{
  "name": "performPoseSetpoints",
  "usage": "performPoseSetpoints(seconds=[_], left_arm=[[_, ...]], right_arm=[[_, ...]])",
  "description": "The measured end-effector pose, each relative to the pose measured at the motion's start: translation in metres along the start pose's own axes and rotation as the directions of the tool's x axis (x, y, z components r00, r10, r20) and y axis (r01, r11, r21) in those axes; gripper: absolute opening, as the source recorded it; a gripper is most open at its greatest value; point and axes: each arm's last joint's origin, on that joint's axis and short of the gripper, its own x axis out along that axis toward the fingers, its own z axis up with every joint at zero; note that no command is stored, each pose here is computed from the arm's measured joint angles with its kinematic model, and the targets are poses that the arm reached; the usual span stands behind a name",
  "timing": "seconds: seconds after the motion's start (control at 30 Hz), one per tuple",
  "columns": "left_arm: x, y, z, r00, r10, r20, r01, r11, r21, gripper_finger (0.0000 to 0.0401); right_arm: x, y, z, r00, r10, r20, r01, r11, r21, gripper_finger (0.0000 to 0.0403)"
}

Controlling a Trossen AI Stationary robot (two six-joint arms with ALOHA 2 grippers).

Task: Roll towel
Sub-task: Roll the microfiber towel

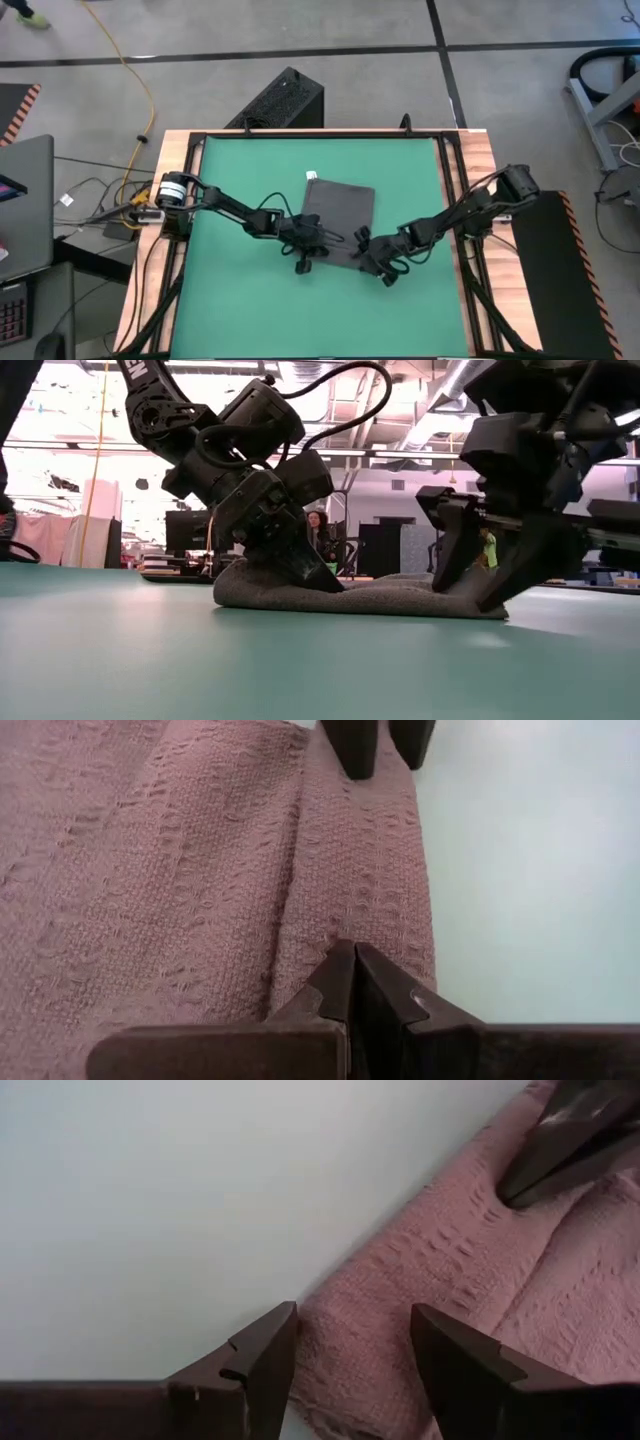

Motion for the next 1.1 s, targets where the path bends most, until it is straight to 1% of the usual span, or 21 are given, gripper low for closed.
performPoseSetpoints(seconds=[0.1,0.2,0.27,0.37,0.57,0.87,0.97,1.1], left_arm=[[0.0,0.003,0.0,1.0,0.0,-0.003,-0.001,1.0,-0.026,0.0],[-0.001,0.004,0.0,1.0,-0.014,-0.004,0.014,0.999,-0.034,0.0],[-0.001,0.005,0.0,1.0,-0.012,-0.007,0.011,0.999,-0.036,0.0],[-0.001,0.005,-0.001,1.0,-0.01,-0.013,0.01,0.999,-0.036,0.0],[-0.001,0.005,-0.001,1.0,-0.009,-0.016,0.009,0.999,-0.037,0.0],[-0.001,0.005,-0.002,1.0,-0.01,-0.019,0.009,0.999,-0.04,0.0],[-0.001,0.005,-0.002,1.0,-0.01,-0.019,0.009,0.999,-0.04,0.0],[-0.001,0.005,-0.002,1.0,-0.015,-0.02,0.014,0.999,-0.034,0.0]], right_arm=[[0.005,0.002,-0.005,0.998,-0.031,-0.059,0.032,0.999,0.022,0.0224],[0.006,0.004,-0.009,0.994,-0.025,-0.11,0.033,0.997,0.074,0.0224],[0.006,0.005,-0.01,0.992,-0.018,-0.121,0.032,0.993,0.111,0.0224],[0.005,0.009,-0.009,0.992,-0.012,-0.127,0.028,0.991,0.129,0.0224],[0.004,0.02,-0.01,0.986,-0.002,-0.166,0.021,0.993,0.115,0.0224],[0.003,0.026,-0.013,0.979,0.004,-0.205,0.011,0.997,0.074,0.0224],[0.004,0.027,-0.015,0.975,-0.021,-0.223,0.034,0.998,0.052,0.0224],[0.008,0.025,-0.017,0.964,-0.099,-0.246,0.105,0.994,0.014,0.0223]])
